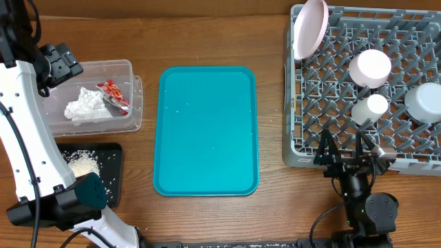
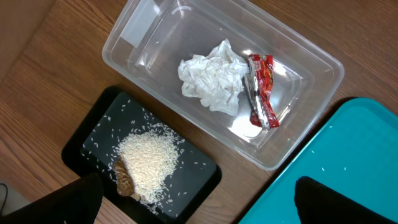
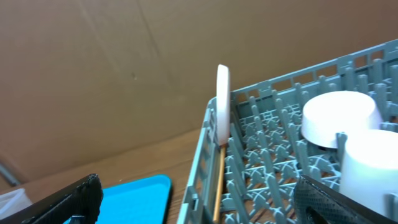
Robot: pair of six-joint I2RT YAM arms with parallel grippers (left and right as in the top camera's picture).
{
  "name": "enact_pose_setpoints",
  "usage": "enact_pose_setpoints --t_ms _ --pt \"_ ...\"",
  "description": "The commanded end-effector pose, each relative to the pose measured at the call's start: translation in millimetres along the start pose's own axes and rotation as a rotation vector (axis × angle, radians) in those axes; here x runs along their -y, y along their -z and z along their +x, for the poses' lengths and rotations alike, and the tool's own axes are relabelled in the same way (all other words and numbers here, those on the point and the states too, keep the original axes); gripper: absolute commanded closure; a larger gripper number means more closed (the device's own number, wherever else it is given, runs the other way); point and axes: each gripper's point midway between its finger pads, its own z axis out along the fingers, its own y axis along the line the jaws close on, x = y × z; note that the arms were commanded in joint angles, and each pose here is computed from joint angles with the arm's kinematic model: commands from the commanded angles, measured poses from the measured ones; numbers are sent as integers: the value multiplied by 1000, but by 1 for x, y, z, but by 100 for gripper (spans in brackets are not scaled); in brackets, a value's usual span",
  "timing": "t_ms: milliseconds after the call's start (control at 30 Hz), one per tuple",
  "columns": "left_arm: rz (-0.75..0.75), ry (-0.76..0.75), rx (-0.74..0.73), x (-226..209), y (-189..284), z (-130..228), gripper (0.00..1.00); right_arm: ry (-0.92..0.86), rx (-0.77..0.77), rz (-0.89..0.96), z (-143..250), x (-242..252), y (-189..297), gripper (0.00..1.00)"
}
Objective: Sort waste into correct bins and load items into the dishwasher
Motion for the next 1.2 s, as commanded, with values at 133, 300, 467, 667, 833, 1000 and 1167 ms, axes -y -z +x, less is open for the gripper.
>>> enact_pose_setpoints --t_ms 133,300,467,667,833,1000,1167 --pt "0 -13 12 -2 4 -1 0 -4 100 79 -13 19 7 0" --pt "0 -13 12 -2 4 -1 0 -3 134 100 -13 27 10 0" --pt "0 -13 12 -2 4 -1 0 0 101 136 6 40 7 0" --pt "0 -13 12 -2 4 -1 0 58 36 177 22 49 7 0" --pt "0 -13 12 -2 4 -1 0 63 35 177 22 49 7 0" --pt "0 -13 12 -2 4 -1 0 63 35 177 22 49 7 0" --pt "0 -13 12 -2 4 -1 0 63 35 177 22 49 7 0"
